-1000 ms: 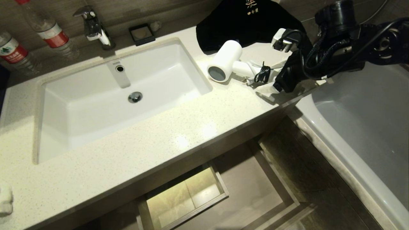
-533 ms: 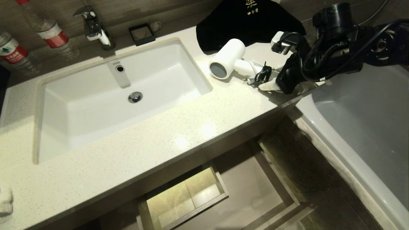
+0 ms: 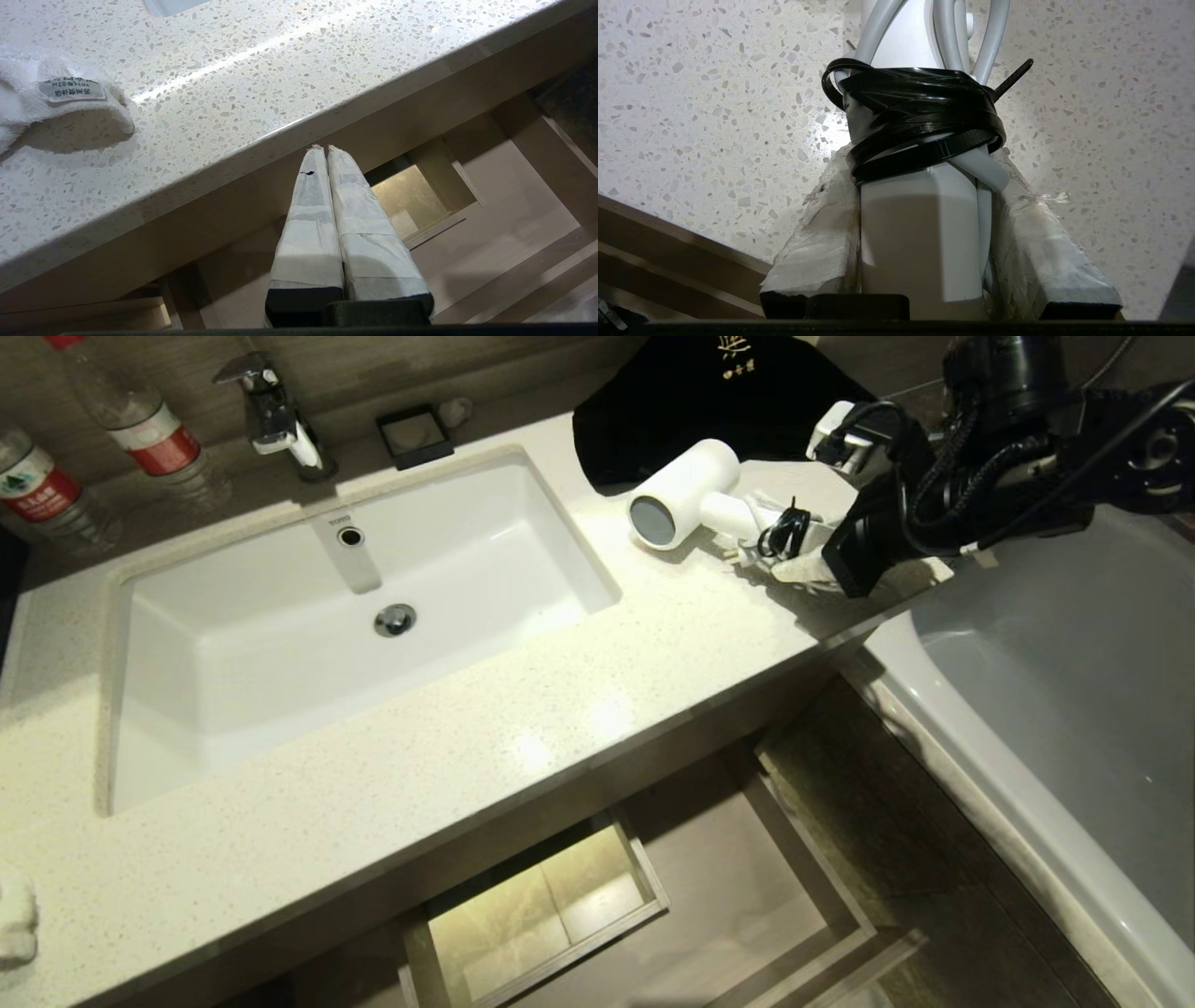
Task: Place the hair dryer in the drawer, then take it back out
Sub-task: Pick up the hairdryer, then put it into the drawer
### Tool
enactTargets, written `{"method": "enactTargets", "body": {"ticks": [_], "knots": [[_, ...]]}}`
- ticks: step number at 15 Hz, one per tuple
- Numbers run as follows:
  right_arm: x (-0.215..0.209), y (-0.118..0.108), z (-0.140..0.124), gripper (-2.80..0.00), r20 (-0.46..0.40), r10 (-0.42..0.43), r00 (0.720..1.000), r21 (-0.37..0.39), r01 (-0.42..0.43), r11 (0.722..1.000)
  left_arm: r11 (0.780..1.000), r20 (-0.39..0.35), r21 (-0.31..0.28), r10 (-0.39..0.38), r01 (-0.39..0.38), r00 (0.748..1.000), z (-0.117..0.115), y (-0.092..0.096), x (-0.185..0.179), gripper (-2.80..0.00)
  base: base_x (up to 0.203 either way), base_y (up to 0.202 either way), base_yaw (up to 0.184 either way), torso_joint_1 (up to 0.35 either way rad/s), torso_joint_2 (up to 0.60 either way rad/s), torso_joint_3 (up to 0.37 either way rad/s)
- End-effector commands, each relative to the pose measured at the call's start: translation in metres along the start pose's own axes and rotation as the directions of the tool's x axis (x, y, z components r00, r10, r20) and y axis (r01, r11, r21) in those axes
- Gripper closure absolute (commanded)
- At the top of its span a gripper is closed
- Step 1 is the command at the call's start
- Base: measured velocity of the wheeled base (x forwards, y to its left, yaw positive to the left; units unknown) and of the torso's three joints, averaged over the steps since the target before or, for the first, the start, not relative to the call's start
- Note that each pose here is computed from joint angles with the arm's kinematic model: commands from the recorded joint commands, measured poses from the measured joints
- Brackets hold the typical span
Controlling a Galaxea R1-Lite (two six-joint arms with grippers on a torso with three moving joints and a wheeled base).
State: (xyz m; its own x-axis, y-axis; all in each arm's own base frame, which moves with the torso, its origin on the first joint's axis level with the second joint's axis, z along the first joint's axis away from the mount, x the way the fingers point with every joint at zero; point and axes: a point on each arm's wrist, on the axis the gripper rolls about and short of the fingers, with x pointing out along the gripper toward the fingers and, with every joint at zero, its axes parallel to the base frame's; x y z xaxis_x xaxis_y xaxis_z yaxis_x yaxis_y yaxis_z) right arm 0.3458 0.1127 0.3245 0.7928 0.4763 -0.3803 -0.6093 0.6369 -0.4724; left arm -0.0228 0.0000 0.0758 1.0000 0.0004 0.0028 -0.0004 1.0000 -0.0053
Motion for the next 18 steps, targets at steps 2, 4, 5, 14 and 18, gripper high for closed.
{"method": "enactTargets", "body": {"ticks": [2,4,5,14,18], "knots": [[-0.022,-0.002,0.009,0.0,0.002,-0.068,0.998,-0.018,0.068,0.998,1.0,0.0,-0.001,0.0,0.0,1.0,0.0,0.0,0.0,0.0,0.0,0.0,0.0,0.0,0.0,0.0],[-0.032,0.0,0.011,0.0,-0.024,-0.112,0.993,-0.022,0.112,0.993,1.0,0.0,-0.001,0.0,0.0,1.0,0.0,0.0,0.0,0.0,0.0,0.0,0.0,0.0,0.0,0.0],[-0.038,0.003,0.014,0.0,-0.019,-0.113,0.993,-0.027,0.113,0.993,1.0,-0.001,-0.001,0.001,-0.001,1.0,0.0,0.0,0.0,0.0,0.0,0.0,0.0,0.0,0.0,0.0],[-0.132,0.026,0.016,0.0,-0.028,-0.103,0.994,-0.03,0.102,0.994,1.0,-0.001,-0.001,0.001,-0.001,1.0,0.0,0.0,0.0,0.0,0.0,0.0,0.0,-0.119,0.08,-0.04],[-0.163,0.04,0.007,0.0,-0.025,-0.107,0.994,-0.03,0.107,0.994,1.0,-0.001,-0.001,0.0,0.0,1.0,0.0,0.0,0.0,0.0,0.0,0.0,0.0,-0.356,0.19,-0.156]]}}
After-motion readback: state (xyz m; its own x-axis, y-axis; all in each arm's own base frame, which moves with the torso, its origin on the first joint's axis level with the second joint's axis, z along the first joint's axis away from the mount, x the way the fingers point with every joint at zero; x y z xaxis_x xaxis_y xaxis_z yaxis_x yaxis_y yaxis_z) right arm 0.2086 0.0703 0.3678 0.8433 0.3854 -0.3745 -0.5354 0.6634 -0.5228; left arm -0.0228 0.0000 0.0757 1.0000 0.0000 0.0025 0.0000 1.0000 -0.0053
